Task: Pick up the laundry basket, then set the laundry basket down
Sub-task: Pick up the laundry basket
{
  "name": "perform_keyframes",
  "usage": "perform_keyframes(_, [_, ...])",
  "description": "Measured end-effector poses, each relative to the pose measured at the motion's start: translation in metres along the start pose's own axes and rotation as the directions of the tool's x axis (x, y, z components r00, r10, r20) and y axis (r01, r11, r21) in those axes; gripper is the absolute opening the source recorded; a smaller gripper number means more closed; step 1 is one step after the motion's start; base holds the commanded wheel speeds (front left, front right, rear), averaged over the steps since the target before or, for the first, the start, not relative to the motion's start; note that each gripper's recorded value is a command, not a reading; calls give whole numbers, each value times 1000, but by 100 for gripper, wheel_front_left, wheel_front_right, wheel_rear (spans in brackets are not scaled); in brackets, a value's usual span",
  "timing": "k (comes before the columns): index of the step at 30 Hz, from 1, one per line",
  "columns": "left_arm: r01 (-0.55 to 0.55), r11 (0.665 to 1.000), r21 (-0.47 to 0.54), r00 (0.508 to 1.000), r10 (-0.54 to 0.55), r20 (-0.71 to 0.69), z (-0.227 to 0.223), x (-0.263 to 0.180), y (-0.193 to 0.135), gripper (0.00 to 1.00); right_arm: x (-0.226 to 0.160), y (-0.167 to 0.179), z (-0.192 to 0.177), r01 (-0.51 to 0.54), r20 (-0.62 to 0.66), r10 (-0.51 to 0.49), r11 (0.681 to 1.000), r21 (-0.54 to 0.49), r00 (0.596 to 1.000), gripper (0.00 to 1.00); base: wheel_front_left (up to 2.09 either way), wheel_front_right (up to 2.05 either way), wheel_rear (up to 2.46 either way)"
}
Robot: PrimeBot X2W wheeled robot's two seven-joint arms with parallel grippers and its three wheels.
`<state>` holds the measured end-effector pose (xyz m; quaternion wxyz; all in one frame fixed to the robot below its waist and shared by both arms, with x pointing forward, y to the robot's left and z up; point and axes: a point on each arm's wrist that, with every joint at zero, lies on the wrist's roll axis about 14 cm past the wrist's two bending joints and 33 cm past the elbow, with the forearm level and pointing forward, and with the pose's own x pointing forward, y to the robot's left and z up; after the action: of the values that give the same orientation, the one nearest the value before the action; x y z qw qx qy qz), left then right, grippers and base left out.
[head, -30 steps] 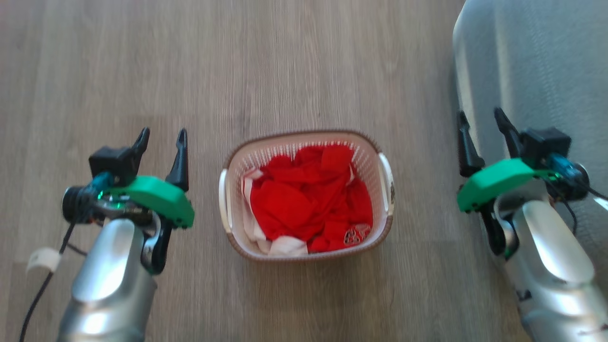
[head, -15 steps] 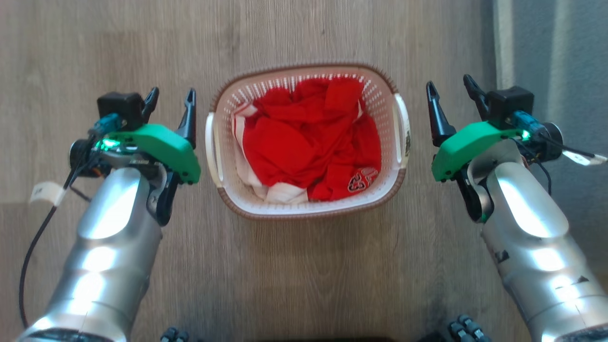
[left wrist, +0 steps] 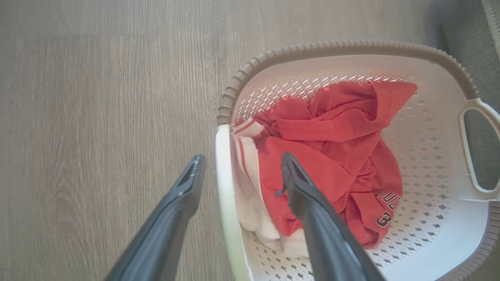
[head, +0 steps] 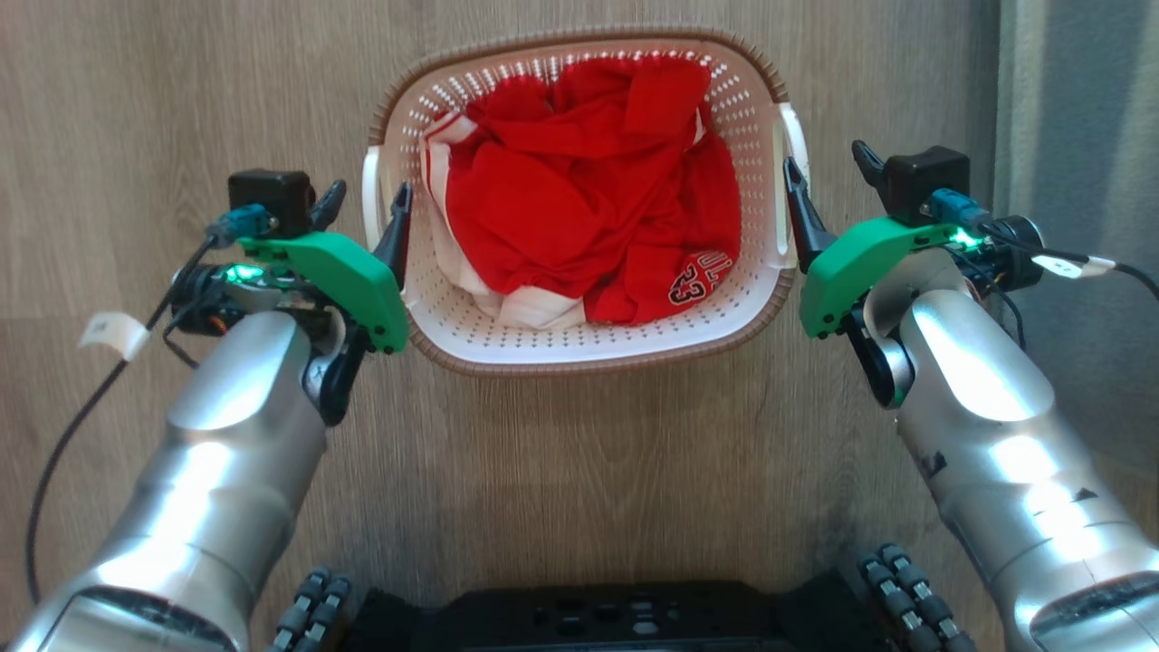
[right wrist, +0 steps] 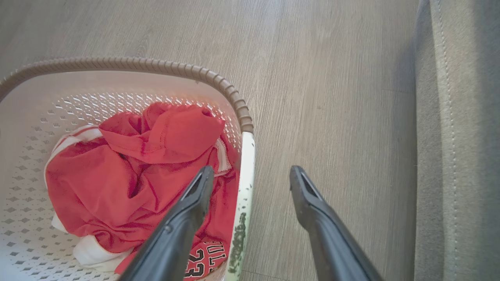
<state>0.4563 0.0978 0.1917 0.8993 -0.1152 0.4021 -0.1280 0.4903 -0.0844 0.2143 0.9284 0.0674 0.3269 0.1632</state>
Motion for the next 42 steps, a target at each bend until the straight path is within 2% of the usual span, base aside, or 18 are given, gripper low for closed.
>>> perform_keyframes(12, [-2,1000,-26,993,-1,-118,-31,21,12,100,18,-6,-45,-6,-119,6,1000,3,993,100,0,0,0])
perform_keyframes(20, [-21,999,-32,988,15,-156,-40,28,25,100,32,5,-63,-42,-159,45,999,21,986,100,0,0,0])
perform_keyframes(21, [-21,999,-29,987,16,-158,-40,28,27,97,33,6,-64,-48,-163,51,999,19,985,69,0,0,0])
perform_keyframes(22, [-20,999,-29,987,15,-158,-40,28,27,20,34,8,-65,-53,-167,56,998,24,984,0,0,0,0])
perform_keyframes(23, [-16,999,-34,987,11,-161,-40,28,26,0,34,10,-66,-56,-171,60,998,28,983,0,0,0,0])
perform_keyframes(42, [27,998,-55,985,-36,-170,-34,21,9,0,25,11,-60,-43,-186,53,998,55,981,0,0,0,0])
